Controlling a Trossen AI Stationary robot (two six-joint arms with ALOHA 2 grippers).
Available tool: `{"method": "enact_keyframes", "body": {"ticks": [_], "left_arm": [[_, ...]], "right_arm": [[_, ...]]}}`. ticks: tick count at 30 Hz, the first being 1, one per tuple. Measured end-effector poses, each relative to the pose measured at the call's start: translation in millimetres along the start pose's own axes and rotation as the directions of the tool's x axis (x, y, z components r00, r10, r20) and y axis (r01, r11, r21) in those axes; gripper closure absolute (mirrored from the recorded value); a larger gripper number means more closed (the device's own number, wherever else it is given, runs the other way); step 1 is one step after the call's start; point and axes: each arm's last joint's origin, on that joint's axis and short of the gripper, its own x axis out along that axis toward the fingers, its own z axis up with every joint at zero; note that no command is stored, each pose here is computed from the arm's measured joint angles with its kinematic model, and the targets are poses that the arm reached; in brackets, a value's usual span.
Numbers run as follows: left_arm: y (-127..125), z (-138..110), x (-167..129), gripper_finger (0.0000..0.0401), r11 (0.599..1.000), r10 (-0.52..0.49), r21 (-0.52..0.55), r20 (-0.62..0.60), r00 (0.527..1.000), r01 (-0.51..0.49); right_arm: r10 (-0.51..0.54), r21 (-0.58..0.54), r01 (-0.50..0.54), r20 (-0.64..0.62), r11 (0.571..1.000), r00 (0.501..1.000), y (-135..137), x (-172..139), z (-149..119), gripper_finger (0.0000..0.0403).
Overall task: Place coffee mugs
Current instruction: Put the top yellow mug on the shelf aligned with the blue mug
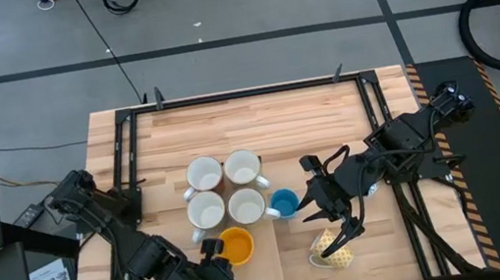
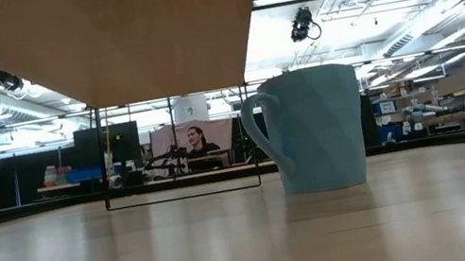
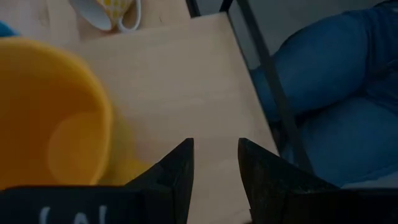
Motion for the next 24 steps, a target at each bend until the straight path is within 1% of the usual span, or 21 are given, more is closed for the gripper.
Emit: {"method": "enact_keyframes", "body": {"ticks": [9, 17, 21, 24], "left_arm": [[-1, 0, -3, 0.0271, 1.0, -0.005, 0.008, 0.005, 1.0, 0.005], [-2, 9, -3, 0.0271, 0.999, -0.034, -0.013, 0.089, 0.995, 0.035], [2, 16, -10, 0.0271, 0.999, 0.033, -0.029, 0.136, 0.99, -0.029], [7, 21, -21, 0.0271, 0.994, 0.111, -0.04, 0.156, 0.981, -0.106]], "right_arm": [[0.0, 0.0, 0.0, 0.0, 1.0, 1.0, 0, 0, 0, 0.0276], [0.0, 0.0, 0.0, 0.0, 1.0, 1.0, 0, 0, 0, 0.0276], [0.0, 0.0, 0.0, 0.0, 1.0, 1.0, 0, 0, 0, 0.0276], [0.0, 0.0, 0.0, 0.0, 1.0, 1.0, 0, 0, 0, 0.0276]]}}
